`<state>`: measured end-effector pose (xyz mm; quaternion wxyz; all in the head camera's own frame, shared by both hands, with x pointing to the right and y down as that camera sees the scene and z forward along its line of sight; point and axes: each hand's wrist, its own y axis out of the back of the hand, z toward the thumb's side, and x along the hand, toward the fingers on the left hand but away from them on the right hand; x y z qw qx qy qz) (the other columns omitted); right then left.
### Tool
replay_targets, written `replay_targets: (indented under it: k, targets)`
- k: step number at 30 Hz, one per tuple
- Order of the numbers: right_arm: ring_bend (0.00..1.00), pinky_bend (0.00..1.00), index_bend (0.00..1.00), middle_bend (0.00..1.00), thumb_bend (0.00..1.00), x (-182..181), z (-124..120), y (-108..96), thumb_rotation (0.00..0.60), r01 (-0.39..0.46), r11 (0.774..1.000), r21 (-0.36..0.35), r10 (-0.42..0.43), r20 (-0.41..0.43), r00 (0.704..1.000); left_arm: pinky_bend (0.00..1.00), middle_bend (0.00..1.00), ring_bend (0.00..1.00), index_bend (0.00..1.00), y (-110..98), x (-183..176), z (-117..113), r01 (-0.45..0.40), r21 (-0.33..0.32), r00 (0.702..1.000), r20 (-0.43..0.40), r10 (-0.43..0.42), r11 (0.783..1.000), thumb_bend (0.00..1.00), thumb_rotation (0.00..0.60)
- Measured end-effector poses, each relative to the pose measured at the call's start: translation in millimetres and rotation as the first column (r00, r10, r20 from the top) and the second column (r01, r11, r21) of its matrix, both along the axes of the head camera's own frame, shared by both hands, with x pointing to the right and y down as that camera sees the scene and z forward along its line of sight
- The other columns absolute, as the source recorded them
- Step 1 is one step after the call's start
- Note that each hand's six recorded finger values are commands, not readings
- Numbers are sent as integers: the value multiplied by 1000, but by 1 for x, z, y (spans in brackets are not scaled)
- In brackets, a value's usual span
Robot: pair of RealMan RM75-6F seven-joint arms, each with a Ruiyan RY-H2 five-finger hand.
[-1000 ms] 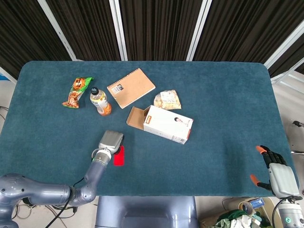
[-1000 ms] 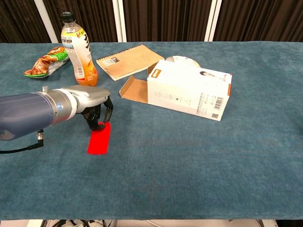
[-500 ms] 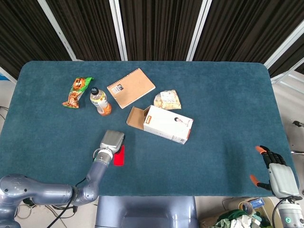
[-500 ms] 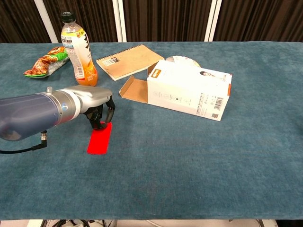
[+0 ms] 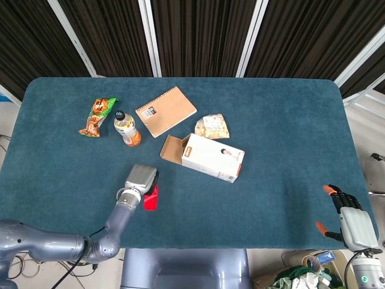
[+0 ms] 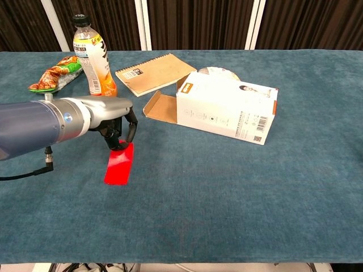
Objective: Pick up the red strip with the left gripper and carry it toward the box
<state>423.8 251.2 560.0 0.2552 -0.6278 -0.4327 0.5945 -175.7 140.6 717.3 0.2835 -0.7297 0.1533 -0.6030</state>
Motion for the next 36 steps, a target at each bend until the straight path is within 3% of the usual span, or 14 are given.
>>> replay_targets:
  k: [11,16,21,36]
  targets:
    - [147,120,147,90,158,-1,-1,0,600,4,1000,2,-4,-6,1000,892,998,931,657,-5,15,-63,-13,36,991,-135,18,999,496,600]
    - [147,120,147,90,158,0,-1,0,600,2,1000,3,-2,-5,1000,891,997,931,658,-27,21,-100,9,89,982,-190,8,996,497,600]
    - [148,120,148,90,158,-1,0,1,600,8,1000,1,-8,-6,1000,891,998,931,659,-50,25,-119,22,145,985,-170,3,989,497,600]
    - [147,120,147,90,157,-1,1,0,600,7,1000,0,-7,-12,1000,891,998,931,664,-97,63,-160,41,193,994,-110,-20,980,497,600]
